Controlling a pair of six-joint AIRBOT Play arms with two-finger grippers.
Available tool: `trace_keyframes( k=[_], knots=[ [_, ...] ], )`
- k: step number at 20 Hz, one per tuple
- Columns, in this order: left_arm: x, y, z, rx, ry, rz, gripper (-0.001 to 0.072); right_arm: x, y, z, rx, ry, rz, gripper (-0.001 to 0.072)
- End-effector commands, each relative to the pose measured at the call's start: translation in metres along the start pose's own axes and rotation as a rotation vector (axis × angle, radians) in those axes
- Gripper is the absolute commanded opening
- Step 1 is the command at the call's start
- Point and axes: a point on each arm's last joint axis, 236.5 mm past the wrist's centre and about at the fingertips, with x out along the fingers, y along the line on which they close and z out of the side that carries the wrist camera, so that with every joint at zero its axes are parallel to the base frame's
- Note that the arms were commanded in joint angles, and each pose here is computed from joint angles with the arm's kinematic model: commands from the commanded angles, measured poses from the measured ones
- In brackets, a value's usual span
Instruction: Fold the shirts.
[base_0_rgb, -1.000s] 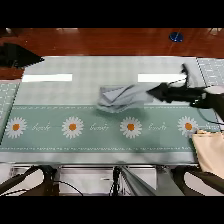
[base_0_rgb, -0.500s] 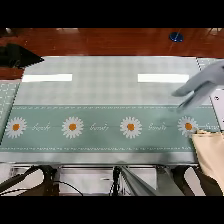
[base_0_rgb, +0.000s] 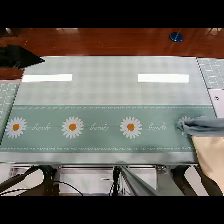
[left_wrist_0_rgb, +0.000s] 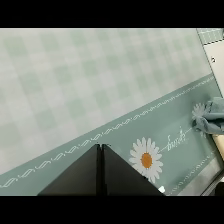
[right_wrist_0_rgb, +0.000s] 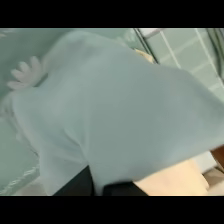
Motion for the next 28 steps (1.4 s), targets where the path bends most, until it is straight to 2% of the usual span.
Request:
trace_keyframes(
  k=[1, 4, 8, 13, 15, 16, 17, 18, 19, 21, 22, 23, 24, 25, 26, 28],
  knots=[
    [0.0, 0.005, 0.007, 0.028, -0.031, 0.018, 0.0019, 0.011, -0.051, -0.035, 0.081, 0.154, -0.226, 0.003],
    [-0.001, 0.01, 0.016, 0.028, -0.068, 0.04, 0.0019, 0.033, -0.084, -0.075, 0.093, 0.296, -0.391, 0.003],
    [-0.002, 0.014, 0.023, 0.054, -0.098, 0.06, 0.0019, 0.063, -0.126, -0.156, 0.238, 0.568, -0.485, 0.0031],
    [-0.003, 0.014, 0.025, 0.06, -0.105, 0.059, 0.0019, 0.093, -0.149, -0.222, 0.428, 0.686, -0.455, 0.0031],
    [-0.002, 0.013, 0.024, 0.06, -0.099, 0.056, 0.0019, 0.107, -0.153, -0.231, 0.445, 0.675, -0.446, 0.0033],
    [-0.002, 0.013, 0.024, 0.06, -0.099, 0.056, 0.0018, 0.114, -0.157, -0.231, 0.416, 0.658, -0.444, 0.0121],
    [-0.002, 0.013, 0.024, 0.06, -0.099, 0.056, 0.0019, 0.118, -0.164, -0.228, 0.395, 0.633, -0.456, 0.0315],
    [-0.002, 0.013, 0.024, 0.06, -0.099, 0.057, 0.0019, 0.119, -0.176, -0.223, 0.379, 0.6, -0.494, 0.0395],
    [-0.002, 0.013, 0.024, 0.06, -0.099, 0.057, 0.0019, 0.115, -0.191, -0.219, 0.354, 0.574, -0.553, 0.0396],
    [-0.002, 0.013, 0.024, 0.06, -0.099, 0.057, 0.0019, 0.109, -0.224, -0.191, 0.386, 0.425, -0.686, 0.0459],
    [-0.002, 0.013, 0.024, 0.06, -0.099, 0.056, 0.0024, 0.109, -0.235, -0.16, 0.425, 0.287, -0.69, 0.0459],
    [-0.002, 0.012, 0.024, 0.061, -0.099, 0.055, 0.012, 0.108, -0.239, -0.116, 0.451, 0.125, -0.643, 0.0458],
    [-0.002, 0.012, 0.024, 0.062, -0.098, 0.054, 0.0322, 0.098, -0.239, -0.049, 0.469, -0.103, -0.561, 0.0436],
    [-0.002, 0.013, 0.024, 0.061, -0.101, 0.056, 0.048, 0.078, -0.227, 0.024, 0.473, -0.34, -0.442, 0.0424],
    [-0.002, 0.015, 0.029, 0.062, -0.122, 0.068, 0.0493, 0.048, -0.197, 0.104, 0.451, -0.579, -0.269, 0.0406],
    [0.003, 0.022, 0.047, 0.08, -0.189, 0.117, 0.0493, 0.008, -0.084, 0.216, 0.25, -0.775, 0.12, 0.0406]
  ],
)
